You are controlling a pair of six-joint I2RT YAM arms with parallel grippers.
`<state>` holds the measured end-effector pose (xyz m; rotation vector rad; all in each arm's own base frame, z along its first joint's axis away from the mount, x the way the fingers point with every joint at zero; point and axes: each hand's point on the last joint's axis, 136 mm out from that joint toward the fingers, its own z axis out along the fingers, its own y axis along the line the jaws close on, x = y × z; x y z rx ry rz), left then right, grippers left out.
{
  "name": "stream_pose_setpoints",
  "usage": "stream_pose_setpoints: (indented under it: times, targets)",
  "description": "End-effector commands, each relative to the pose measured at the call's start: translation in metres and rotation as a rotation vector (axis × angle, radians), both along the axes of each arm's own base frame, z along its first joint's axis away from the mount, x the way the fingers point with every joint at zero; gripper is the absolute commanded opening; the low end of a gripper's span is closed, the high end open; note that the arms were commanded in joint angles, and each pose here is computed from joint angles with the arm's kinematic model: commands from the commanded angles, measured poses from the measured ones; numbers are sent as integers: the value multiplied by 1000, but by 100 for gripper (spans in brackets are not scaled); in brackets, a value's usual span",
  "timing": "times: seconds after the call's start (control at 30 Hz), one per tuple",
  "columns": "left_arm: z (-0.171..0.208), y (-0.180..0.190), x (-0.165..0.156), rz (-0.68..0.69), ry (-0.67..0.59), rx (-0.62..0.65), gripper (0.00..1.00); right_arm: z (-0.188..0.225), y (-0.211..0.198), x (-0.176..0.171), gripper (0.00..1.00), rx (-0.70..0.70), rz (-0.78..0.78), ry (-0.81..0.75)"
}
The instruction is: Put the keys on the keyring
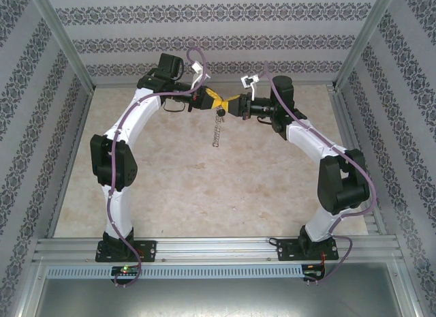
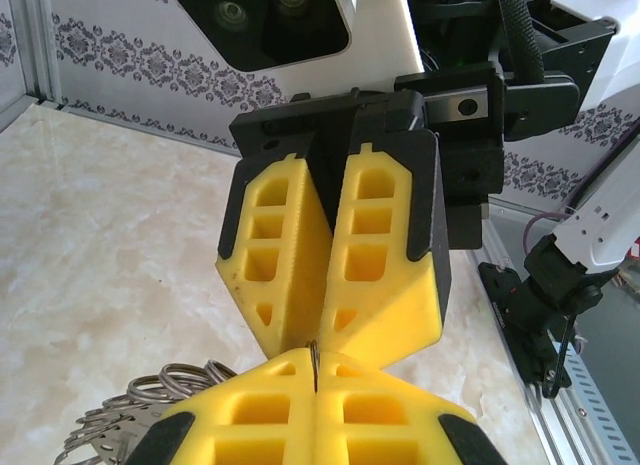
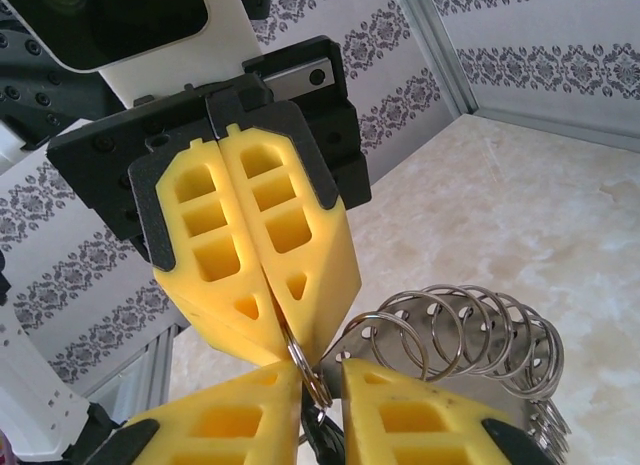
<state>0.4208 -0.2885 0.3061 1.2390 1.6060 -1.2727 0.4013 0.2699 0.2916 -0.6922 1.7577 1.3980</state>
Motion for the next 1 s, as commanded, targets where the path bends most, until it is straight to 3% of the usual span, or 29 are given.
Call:
stream_pose_setpoints:
  times: [0.0, 0.1, 0.27, 0.37, 0.63, 0.97]
  targets:
    - [31, -5, -20, -56, -57, -58, 0, 17, 10, 0, 11, 32, 31, -54]
    - [30, -5, -21, -58, -49, -58, 0, 22, 11, 0, 0, 44, 42, -57]
    - [29, -4, -20, -45, -41, -48, 0, 30, 8, 4, 0, 43, 43, -54]
    - [32, -1, -15, -11, -49, -32, 7, 30, 5, 4, 0, 10, 40, -44]
    - [52, 32, 1, 85, -90, -29, 23, 15, -7, 5, 0, -207, 51, -46]
    - [49, 50, 5, 129, -105, 15, 28, 0, -24, -2, 0, -609, 100, -139]
